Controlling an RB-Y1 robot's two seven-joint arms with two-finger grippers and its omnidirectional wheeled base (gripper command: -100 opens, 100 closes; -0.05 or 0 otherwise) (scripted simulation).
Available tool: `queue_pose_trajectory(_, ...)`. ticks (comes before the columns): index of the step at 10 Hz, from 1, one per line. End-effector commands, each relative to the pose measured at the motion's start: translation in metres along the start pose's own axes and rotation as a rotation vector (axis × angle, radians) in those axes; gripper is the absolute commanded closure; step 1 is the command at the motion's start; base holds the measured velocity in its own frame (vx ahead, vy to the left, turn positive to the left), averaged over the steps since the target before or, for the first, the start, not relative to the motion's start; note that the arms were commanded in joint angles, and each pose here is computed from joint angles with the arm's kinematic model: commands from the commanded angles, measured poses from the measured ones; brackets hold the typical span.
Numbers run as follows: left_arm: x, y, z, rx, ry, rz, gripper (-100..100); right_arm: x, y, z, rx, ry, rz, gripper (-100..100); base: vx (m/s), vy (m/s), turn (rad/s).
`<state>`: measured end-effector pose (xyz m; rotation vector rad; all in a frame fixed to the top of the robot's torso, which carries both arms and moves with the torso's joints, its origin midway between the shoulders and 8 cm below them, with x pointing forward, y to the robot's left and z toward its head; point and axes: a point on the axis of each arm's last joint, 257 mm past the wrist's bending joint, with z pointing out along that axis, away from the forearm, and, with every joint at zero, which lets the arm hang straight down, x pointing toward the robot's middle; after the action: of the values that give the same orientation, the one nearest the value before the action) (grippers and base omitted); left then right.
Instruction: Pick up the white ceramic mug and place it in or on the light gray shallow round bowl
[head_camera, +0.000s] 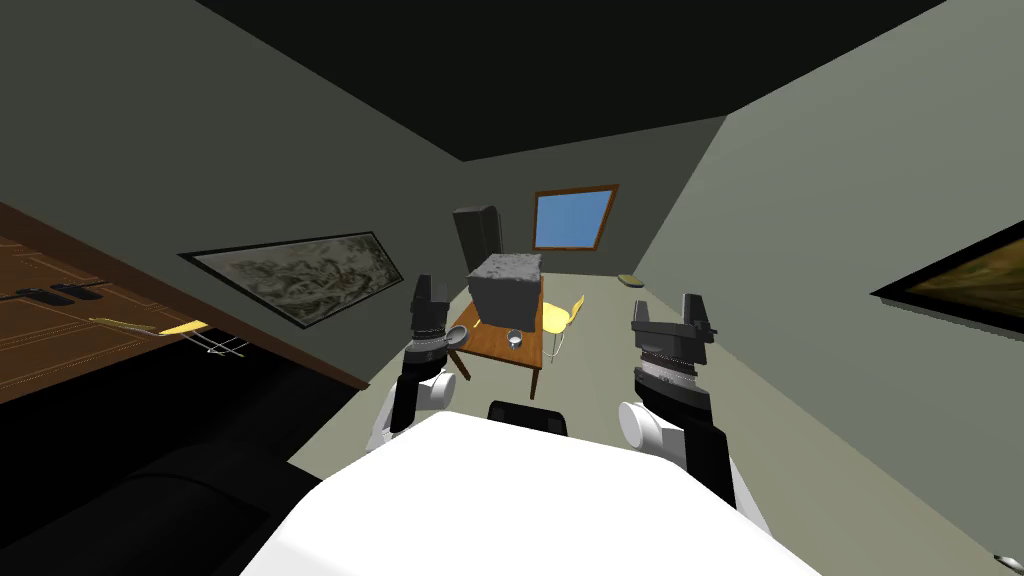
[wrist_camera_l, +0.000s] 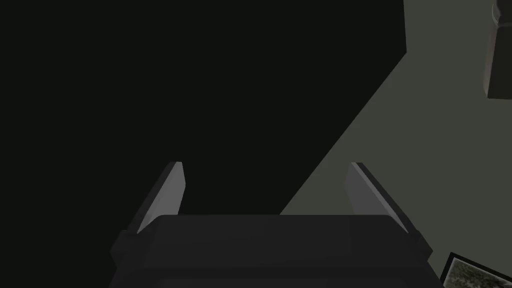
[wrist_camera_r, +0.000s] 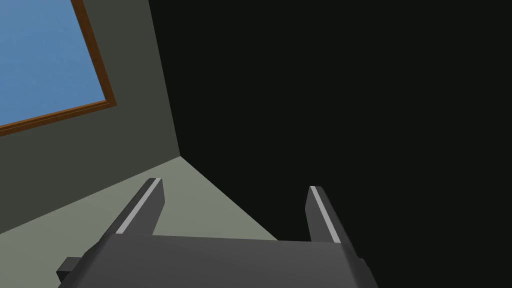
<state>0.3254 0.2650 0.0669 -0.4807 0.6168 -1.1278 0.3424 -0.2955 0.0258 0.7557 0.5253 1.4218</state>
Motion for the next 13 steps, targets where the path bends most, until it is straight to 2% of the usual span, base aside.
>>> queue_pose_trajectory(1,0.006,0.007,-0.001,-0.008,0.031,0.008,-100,0.0,0.0,0.0,0.0,0.0,0.0,0,-0.009,-0.009,0.024)
queue_pose_trajectory(6,0.024,0.054,-0.011,-0.078,0.124,0.037,-100,0.0,0.0,0.0,0.0,0.0,0.0,0,-0.031,-0.03,0.047)
queue_pose_trajectory(7,0.025,0.058,-0.013,-0.086,0.125,0.037,-100,0.0,0.0,0.0,0.0,0.0,0.0,0,-0.028,-0.037,0.017)
queue_pose_trajectory(8,0.028,0.071,-0.016,-0.109,0.139,0.044,-100,0.0,0.0,0.0,0.0,0.0,0.0,0,-0.029,-0.028,0.053)
queue_pose_trajectory(9,0.028,0.072,-0.016,-0.11,0.14,0.044,-100,0.0,0.0,0.0,0.0,0.0,0.0,0,-0.024,-0.017,0.023)
queue_pose_trajectory(13,0.035,0.118,-0.029,-0.19,0.177,0.067,-100,0.0,0.0,0.0,0.0,0.0,0.0,0,-0.041,-0.026,0.053)
